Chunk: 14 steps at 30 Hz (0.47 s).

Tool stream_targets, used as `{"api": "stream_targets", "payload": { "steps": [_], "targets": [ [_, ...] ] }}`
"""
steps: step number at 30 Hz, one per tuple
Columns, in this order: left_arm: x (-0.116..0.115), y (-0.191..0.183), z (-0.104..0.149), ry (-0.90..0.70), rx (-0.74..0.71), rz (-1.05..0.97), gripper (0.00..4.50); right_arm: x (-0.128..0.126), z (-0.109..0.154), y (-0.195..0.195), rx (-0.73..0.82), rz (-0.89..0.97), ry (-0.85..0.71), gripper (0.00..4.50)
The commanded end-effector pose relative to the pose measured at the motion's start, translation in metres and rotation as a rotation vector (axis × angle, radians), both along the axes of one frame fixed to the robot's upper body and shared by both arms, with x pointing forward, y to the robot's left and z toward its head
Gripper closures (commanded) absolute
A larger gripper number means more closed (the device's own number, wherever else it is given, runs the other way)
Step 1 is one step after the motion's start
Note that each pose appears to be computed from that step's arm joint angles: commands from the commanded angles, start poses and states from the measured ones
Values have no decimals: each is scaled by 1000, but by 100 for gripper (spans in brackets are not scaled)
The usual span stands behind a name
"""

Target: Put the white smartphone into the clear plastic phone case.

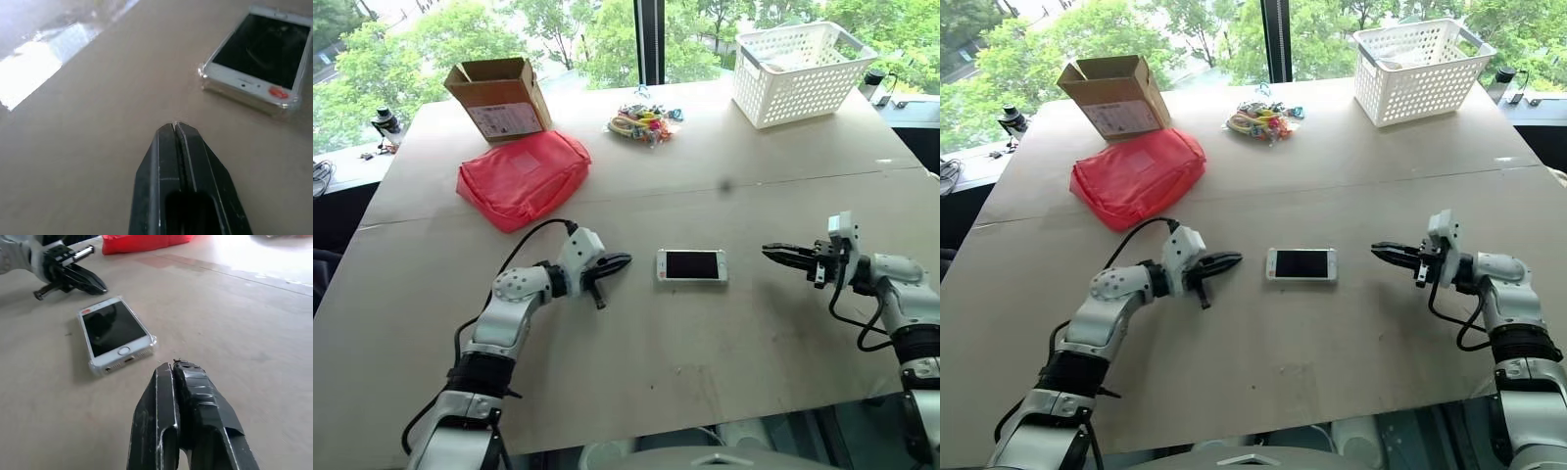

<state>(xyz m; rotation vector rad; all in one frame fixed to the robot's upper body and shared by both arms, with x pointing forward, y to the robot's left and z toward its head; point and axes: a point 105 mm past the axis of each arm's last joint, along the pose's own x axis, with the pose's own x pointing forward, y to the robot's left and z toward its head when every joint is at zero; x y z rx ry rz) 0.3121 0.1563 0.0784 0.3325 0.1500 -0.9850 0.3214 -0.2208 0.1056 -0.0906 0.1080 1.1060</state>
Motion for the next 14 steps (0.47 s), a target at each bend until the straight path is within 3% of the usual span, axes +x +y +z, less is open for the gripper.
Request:
{"api": "stream_targets", "payload": {
  "steps": [1,3,7,8,10,11,14],
  "targets": [
    [-3,17,9,34,-22,48,398,-3,17,-19,-28,-22,-56,268],
    [-4,22,14,36,-41,59,356,-4,20,-25,-41,-28,-63,207],
    [-17,27,15,42,-19,29,174,-11,25,-28,-81,-5,-69,24],
    [-19,28,16,39,-18,23,131,-12,26,-28,-86,-1,-69,0],
    [-22,28,18,31,-20,16,74,-13,27,-27,-91,5,-69,0],
    [-23,27,22,18,-23,12,18,-13,28,-26,-90,5,-70,0],
    [-24,28,31,-34,-13,10,4,-10,32,-25,-87,-13,-102,0]
  ]
}}
